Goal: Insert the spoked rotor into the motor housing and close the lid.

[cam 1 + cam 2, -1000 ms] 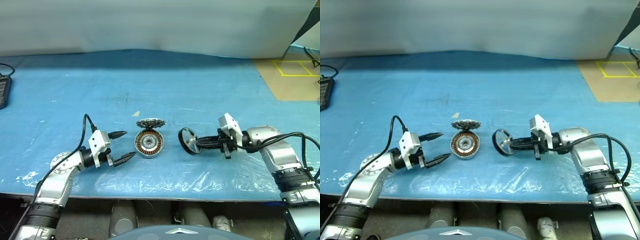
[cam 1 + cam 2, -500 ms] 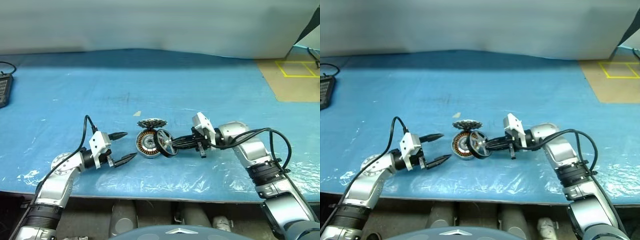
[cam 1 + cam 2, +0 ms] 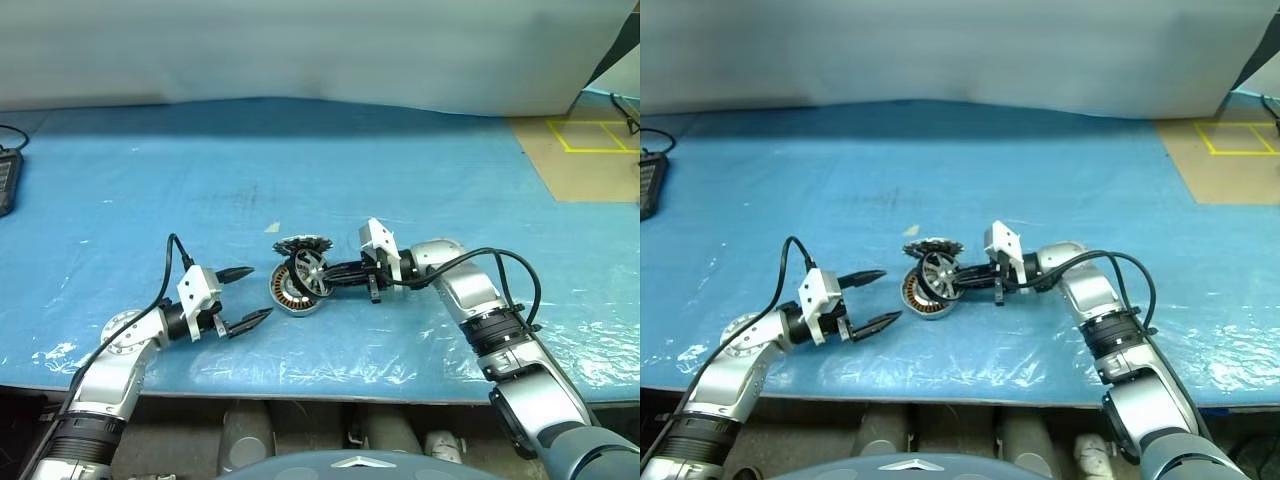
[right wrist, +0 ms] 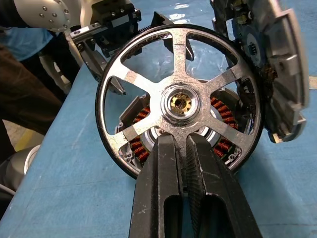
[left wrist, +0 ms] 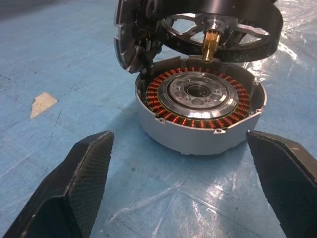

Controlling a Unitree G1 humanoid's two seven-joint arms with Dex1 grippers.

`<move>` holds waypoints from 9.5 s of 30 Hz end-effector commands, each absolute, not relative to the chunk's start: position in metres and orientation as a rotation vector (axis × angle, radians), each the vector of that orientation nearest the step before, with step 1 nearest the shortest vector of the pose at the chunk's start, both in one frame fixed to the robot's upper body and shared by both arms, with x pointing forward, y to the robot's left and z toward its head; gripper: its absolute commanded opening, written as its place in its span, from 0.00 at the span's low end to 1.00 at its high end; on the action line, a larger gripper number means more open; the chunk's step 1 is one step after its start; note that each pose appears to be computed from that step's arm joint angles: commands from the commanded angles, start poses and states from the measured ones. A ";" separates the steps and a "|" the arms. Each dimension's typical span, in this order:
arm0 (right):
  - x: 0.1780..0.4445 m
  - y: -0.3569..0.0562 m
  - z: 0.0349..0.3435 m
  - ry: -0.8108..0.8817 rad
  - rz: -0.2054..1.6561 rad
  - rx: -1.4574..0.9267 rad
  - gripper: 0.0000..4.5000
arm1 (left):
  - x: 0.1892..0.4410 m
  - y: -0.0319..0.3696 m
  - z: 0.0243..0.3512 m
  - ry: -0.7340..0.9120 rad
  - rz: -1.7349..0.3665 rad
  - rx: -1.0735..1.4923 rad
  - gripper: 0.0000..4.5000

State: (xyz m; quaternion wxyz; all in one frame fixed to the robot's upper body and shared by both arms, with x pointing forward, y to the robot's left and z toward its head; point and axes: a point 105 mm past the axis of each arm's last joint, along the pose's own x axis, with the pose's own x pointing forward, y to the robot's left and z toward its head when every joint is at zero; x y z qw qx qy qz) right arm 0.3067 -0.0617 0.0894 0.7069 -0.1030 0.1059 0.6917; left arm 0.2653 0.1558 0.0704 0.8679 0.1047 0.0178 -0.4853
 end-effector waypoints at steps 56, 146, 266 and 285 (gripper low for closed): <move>0.304 -0.037 0.099 0.178 1.609 -0.377 0.01 | 0.260 0.165 0.066 0.017 -0.983 0.237 1.00; 0.292 -0.011 0.113 0.213 1.679 0.033 0.01 | 0.262 0.178 0.068 0.021 -0.924 0.258 1.00; 0.310 -0.001 0.089 -0.031 1.587 -0.397 0.99 | 0.258 0.180 0.059 0.044 -0.906 0.243 1.00; 0.304 0.000 0.088 -0.015 1.640 -0.391 0.33 | 0.256 0.182 0.058 0.057 -0.904 0.237 1.00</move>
